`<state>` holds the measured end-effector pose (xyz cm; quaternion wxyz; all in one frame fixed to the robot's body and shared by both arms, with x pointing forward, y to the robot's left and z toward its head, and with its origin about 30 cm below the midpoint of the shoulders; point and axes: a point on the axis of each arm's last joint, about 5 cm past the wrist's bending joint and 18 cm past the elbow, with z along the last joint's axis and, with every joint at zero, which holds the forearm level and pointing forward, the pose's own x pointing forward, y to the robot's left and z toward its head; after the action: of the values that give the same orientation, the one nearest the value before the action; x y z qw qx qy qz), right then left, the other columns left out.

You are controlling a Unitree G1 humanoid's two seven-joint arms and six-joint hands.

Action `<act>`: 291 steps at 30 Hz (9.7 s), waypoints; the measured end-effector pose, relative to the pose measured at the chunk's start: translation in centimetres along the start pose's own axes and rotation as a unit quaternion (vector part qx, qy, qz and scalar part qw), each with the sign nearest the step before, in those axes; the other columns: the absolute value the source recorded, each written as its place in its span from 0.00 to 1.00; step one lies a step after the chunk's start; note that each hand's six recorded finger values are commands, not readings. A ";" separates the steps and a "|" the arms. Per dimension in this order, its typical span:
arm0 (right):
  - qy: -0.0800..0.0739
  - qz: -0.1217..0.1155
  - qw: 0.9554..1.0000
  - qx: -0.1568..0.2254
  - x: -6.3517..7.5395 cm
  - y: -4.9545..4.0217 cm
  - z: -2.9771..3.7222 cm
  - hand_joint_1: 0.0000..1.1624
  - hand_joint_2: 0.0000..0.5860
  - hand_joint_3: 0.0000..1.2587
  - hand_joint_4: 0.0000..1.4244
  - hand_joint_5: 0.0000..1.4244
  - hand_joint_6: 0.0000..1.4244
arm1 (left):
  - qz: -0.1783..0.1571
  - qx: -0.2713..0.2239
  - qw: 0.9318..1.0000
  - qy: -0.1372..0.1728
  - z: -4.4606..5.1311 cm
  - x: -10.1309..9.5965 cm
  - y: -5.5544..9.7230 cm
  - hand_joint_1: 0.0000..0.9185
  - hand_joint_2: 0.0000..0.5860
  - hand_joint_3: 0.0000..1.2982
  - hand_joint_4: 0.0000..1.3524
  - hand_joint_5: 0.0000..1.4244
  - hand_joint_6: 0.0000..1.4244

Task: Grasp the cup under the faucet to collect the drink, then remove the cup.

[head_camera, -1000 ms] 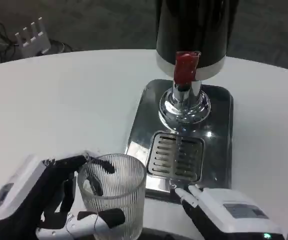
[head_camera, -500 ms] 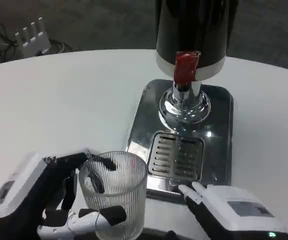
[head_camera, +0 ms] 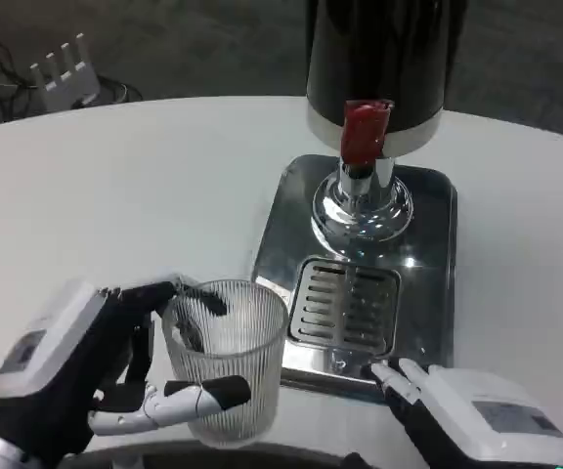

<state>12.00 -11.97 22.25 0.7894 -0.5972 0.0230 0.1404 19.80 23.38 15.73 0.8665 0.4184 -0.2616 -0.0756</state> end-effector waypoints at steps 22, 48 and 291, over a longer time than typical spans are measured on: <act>-0.001 -0.024 1.000 0.008 -0.4 -0.16 -0.07 0.29 0.78 0.06 0.00 0.00 0.00 | 0.019 0.070 0.997 -0.004 -2.38 6.3 -0.2 0.45 0.16 0.79 0.81 0.87 0.98; -0.016 -0.037 0.999 0.030 -1.5 -0.50 -0.30 0.29 0.78 0.07 0.00 0.00 0.00 | -0.026 0.103 0.994 -0.014 -2.00 12.2 -2.3 0.45 0.16 0.79 0.81 0.87 0.98; -0.097 -0.247 0.888 0.376 7.7 3.23 -3.83 0.52 0.35 0.04 0.06 0.08 0.00 | -0.200 0.022 0.941 -0.271 6.83 18.9 4.9 0.00 0.20 0.22 0.16 0.19 0.22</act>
<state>19.12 -13.30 16.55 0.9622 -0.2257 -0.1506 -0.0213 31.94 15.24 30.38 0.7201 0.4451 -0.3988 -0.3524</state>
